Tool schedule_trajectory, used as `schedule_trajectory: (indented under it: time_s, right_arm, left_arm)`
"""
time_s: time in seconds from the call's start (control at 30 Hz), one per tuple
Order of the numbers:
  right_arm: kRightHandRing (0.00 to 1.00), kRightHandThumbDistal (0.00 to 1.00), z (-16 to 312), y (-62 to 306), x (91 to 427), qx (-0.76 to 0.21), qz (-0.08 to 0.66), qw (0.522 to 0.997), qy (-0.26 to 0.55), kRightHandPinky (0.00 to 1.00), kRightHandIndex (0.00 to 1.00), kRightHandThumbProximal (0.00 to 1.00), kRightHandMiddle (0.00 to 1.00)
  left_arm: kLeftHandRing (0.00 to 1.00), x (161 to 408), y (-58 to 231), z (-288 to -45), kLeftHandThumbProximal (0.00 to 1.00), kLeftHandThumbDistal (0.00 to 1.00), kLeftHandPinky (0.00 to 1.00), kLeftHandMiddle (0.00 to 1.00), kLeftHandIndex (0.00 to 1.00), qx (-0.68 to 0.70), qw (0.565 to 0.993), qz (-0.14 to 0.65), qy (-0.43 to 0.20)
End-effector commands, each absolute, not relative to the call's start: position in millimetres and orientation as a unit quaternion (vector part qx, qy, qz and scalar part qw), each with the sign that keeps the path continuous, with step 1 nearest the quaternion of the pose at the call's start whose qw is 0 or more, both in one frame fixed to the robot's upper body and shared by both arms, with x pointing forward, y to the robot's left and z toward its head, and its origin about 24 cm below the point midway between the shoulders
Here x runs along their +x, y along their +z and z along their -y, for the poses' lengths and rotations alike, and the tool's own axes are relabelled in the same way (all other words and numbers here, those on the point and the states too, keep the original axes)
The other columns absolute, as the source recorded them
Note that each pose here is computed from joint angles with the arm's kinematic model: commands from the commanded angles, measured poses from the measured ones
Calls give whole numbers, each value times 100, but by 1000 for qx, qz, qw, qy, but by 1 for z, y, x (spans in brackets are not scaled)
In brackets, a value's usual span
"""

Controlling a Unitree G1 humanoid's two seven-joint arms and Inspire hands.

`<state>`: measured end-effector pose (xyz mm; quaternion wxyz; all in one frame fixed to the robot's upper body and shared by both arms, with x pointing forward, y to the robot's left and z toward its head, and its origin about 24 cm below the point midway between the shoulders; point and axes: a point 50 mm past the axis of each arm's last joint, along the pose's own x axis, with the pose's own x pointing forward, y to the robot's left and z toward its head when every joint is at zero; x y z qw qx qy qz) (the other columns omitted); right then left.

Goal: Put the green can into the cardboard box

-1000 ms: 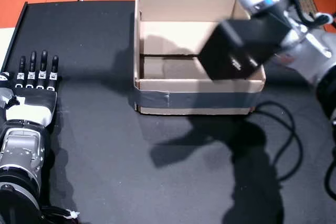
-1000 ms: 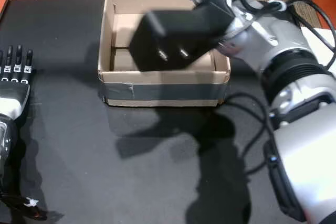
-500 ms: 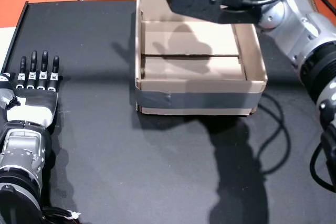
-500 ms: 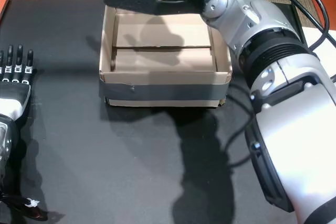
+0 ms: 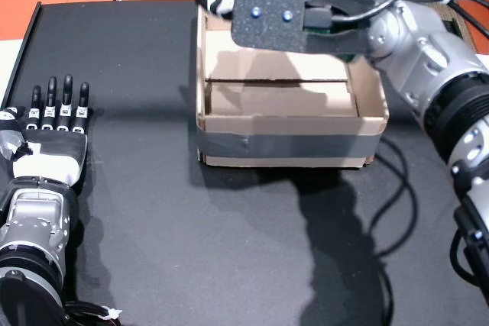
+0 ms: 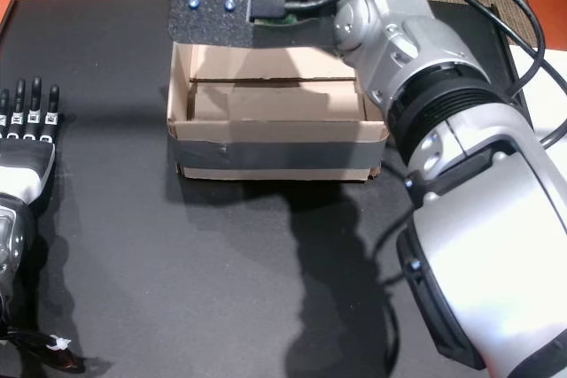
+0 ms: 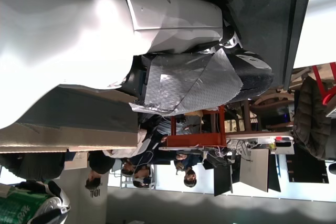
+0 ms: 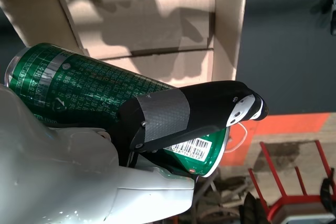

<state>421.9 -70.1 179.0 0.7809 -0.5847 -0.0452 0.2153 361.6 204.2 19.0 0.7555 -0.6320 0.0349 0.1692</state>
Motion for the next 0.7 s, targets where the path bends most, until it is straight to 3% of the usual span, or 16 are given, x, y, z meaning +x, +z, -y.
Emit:
schedule_trajectory:
  time_s: [0.0,0.2,0.47,0.53,0.57,0.63,0.67]
  right_arm:
    - [7,0,67,184,422,-577,52,786,215,16,0,40,0]
    - [4,6,66,174,420,-575,45,785,224,14,0,44,0]
    - [4,0,64,170,419,-588,56,774,227,15,1,43,2]
    - [7,7,65,170,419,-598,69,768,218,20,3,45,4]
    - [9,11,65,170,418,-606,79,762,214,26,5,51,6]
    - [19,28,66,170,418,-617,90,753,213,39,17,66,15]
    - [28,43,66,170,418,-619,88,751,214,48,25,70,23]
  left_arm:
    - [82,357,11,-200,100,0,91,72,71,-636,751,-45,172]
    - [82,357,11,-199,100,0,92,73,71,-639,749,-43,170]
    - [81,357,10,-199,100,0,92,72,71,-641,746,-42,174]
    - [82,356,10,-200,100,0,93,72,70,-642,746,-41,172]
    - [82,356,10,-200,100,0,92,71,70,-641,747,-41,172]
    - [81,357,10,-200,100,0,91,71,69,-640,746,-43,176]
    - [82,357,11,-200,100,0,91,72,70,-640,746,-43,177]
